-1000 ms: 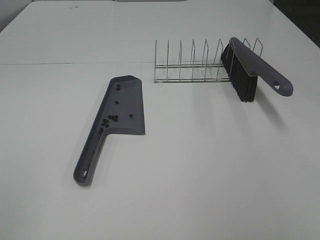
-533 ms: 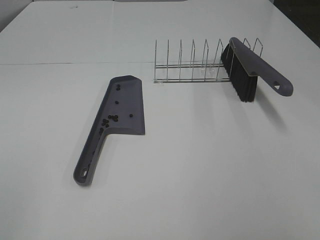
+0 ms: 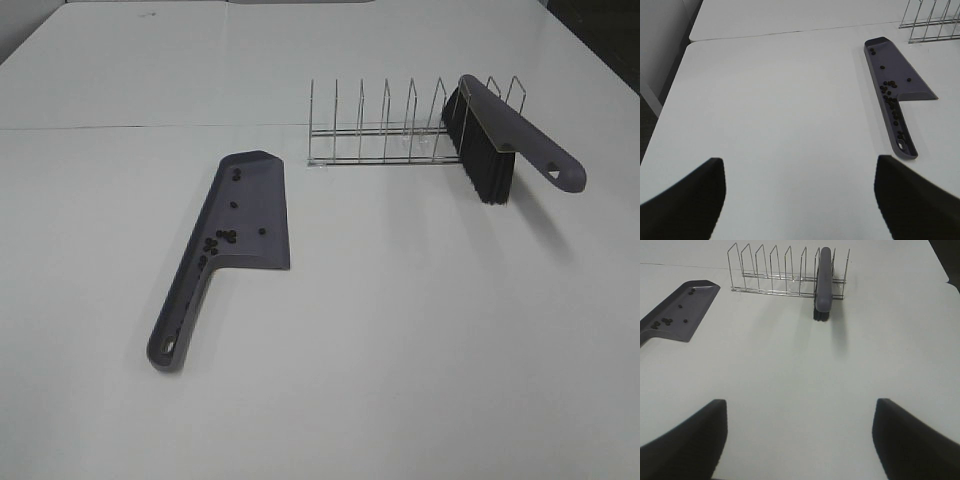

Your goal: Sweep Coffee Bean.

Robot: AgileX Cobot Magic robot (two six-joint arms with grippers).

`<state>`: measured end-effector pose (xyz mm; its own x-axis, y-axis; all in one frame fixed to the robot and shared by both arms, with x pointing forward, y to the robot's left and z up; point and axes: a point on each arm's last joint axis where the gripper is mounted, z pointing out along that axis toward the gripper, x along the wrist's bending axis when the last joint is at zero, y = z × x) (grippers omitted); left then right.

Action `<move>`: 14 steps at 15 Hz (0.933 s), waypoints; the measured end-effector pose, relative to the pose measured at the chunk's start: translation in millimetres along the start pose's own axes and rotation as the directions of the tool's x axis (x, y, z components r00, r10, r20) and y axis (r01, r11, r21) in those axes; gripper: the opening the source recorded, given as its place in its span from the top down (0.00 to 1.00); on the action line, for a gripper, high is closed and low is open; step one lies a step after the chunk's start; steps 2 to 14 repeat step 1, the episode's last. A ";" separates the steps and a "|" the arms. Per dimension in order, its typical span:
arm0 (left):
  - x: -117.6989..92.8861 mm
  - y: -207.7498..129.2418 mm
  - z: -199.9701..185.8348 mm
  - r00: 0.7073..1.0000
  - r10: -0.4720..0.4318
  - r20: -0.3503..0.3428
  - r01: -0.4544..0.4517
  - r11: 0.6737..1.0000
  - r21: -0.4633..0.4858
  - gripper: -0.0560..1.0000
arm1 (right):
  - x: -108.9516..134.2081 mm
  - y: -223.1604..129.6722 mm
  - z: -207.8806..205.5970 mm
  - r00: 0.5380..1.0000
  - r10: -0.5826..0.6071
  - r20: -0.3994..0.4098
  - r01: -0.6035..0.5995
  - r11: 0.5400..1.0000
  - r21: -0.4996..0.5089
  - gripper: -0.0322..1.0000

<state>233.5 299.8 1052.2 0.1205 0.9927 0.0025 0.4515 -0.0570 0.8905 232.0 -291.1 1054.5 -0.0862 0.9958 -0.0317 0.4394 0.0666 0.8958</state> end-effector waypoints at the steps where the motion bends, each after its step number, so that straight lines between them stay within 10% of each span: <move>1: 0.0 0.0 0.0 1.000 0.000 0.000 0.000 1.000 0.000 0.24 | 0.0 0.0 0.0 1.000 0.000 0.000 0.000 1.000 0.000 0.31; 14: 0.0 0.0 0.0 1.000 0.000 0.000 0.000 1.000 0.000 0.24 | 0.0 0.0 0.0 1.000 0.000 0.000 0.000 1.000 0.000 0.31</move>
